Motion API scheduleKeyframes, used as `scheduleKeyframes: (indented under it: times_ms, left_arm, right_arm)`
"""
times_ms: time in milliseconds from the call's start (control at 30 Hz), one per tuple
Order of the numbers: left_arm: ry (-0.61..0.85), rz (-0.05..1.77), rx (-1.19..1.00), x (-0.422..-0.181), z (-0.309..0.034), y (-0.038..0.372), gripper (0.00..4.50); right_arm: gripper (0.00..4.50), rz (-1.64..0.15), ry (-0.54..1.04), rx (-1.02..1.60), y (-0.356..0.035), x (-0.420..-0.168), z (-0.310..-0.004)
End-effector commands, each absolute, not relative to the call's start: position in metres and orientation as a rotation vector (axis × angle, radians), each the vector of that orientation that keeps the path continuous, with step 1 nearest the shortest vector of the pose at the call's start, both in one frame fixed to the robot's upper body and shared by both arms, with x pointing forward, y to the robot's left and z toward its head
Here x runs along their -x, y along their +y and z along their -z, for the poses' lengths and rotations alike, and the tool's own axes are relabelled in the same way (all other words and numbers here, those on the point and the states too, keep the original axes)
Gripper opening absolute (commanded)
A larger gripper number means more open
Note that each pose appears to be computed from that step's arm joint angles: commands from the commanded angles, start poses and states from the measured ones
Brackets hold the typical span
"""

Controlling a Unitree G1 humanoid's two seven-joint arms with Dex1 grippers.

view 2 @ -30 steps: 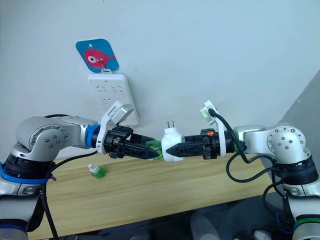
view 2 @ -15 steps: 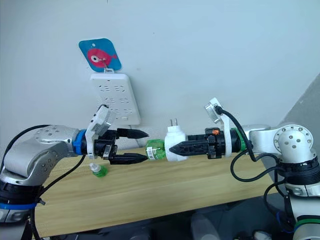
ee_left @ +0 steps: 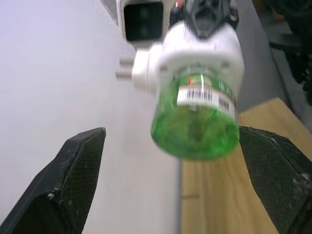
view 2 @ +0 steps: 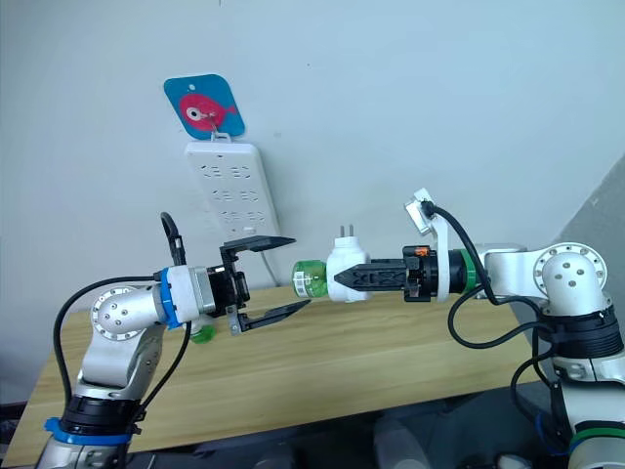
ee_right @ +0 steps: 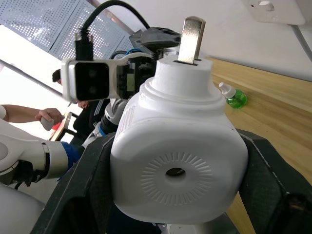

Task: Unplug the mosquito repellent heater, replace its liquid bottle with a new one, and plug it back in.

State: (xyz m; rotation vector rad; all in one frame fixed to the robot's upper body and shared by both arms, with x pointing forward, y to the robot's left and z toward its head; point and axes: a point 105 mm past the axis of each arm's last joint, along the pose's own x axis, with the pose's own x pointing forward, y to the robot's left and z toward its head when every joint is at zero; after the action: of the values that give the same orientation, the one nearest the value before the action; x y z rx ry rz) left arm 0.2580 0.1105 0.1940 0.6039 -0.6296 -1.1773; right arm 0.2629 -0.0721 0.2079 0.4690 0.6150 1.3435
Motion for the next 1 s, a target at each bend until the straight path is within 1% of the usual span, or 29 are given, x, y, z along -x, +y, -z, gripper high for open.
scheduleKeyframes:
  times_ms: [33, 133, 267, 367, 533, 567, 767, 833, 900, 1000]
  left_arm:
    - [-0.731, 1.157, -0.639, -0.253, -0.206, 0.106, 4.50]
    - [-0.751, 1.170, -0.654, -0.251, -0.205, 0.102, 4.50]
    - [-0.733, 1.196, -0.667, -0.252, -0.203, 0.095, 4.50]
    - [-0.723, 1.208, -0.668, -0.255, -0.203, 0.091, 3.96]
    - [-0.683, 1.207, -0.683, -0.260, -0.202, 0.092, 2.41]
    - [-0.682, 1.206, -0.689, -0.260, -0.202, 0.092, 2.33]
    - [-0.632, 1.239, -0.676, -0.261, -0.206, 0.095, 2.33]
    - [-0.560, 1.304, -0.635, -0.257, -0.203, 0.095, 2.33]
    - [-0.413, 1.365, -0.574, -0.259, -0.201, 0.098, 2.33]
    - [-0.110, 1.388, -0.422, -0.274, -0.205, 0.103, 2.33]
  right_arm:
    - [3.03, -1.389, 0.554, -0.478, -0.072, -0.259, -0.225]
    - [3.03, -1.390, 0.553, -0.478, -0.072, -0.259, -0.226]
    - [3.03, -1.393, 0.551, -0.478, -0.072, -0.258, -0.226]
    - [3.03, -1.395, 0.549, -0.478, -0.071, -0.258, -0.227]
    - [3.03, -1.397, 0.548, -0.477, -0.071, -0.257, -0.228]
    - [3.03, -1.397, 0.548, -0.478, -0.071, -0.257, -0.228]
    - [3.03, -1.396, 0.543, -0.473, -0.071, -0.258, -0.229]
    - [3.03, -1.397, 0.542, -0.463, -0.071, -0.258, -0.229]
    - [3.03, -1.400, 0.538, -0.441, -0.071, -0.257, -0.229]
    - [3.03, -1.405, 0.529, -0.405, -0.071, -0.257, -0.230]
